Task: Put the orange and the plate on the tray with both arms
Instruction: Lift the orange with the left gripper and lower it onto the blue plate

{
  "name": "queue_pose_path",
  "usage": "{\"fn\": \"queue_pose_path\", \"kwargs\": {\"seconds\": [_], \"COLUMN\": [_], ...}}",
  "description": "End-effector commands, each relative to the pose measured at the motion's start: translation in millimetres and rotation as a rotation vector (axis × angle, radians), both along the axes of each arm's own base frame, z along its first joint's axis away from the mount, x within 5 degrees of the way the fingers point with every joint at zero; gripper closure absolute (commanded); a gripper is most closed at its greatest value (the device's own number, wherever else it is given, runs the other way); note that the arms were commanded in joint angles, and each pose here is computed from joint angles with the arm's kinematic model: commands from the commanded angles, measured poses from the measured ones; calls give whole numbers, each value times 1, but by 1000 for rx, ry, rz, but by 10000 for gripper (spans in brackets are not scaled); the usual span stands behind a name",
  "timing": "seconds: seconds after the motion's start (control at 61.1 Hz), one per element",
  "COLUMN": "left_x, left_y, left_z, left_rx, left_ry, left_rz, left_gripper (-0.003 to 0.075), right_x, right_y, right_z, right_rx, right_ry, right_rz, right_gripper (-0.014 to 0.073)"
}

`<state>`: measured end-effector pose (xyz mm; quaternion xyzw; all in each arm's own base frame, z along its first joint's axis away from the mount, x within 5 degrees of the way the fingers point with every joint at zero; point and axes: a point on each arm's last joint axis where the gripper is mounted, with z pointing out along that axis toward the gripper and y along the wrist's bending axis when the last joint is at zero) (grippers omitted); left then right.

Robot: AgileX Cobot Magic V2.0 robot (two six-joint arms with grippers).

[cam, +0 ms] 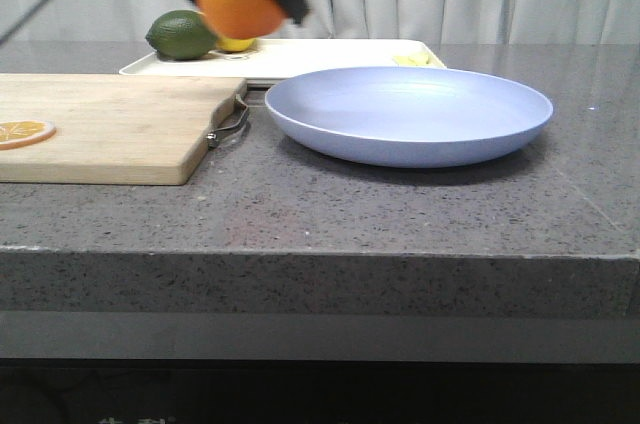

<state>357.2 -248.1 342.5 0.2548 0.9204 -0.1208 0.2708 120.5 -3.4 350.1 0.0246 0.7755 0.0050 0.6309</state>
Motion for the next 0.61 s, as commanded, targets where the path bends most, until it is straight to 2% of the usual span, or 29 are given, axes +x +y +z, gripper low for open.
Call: {"fn": "queue_pose_path", "kwargs": {"seconds": [0.0, 0.18, 0.376, 0.474, 0.589], "left_x": [-16, -23, -23, -22, -21], "left_y": [-20, -60, -80, -85, -88], "left_z": [38, 17, -14, -23, -30], "left_rx": [-136, -161, -120, -107, -98], "left_ry": [-159, -176, -117, -100, -89], "left_rz": [-52, -126, -158, -164, -167], "left_gripper": [393, 393, 382, 317, 174], "right_x": [1, 1, 1, 1, 1], "right_y": [-1, -1, -1, -1, -1], "right_z": [19, 19, 19, 19, 19], "right_rx": [-3, -3, -3, -3, -3], "right_ry": [-117, -115, -113, -113, -113], "right_rz": [-9, -9, -9, -9, -9], "right_gripper": [-48, -48, -48, -48, -48]}}
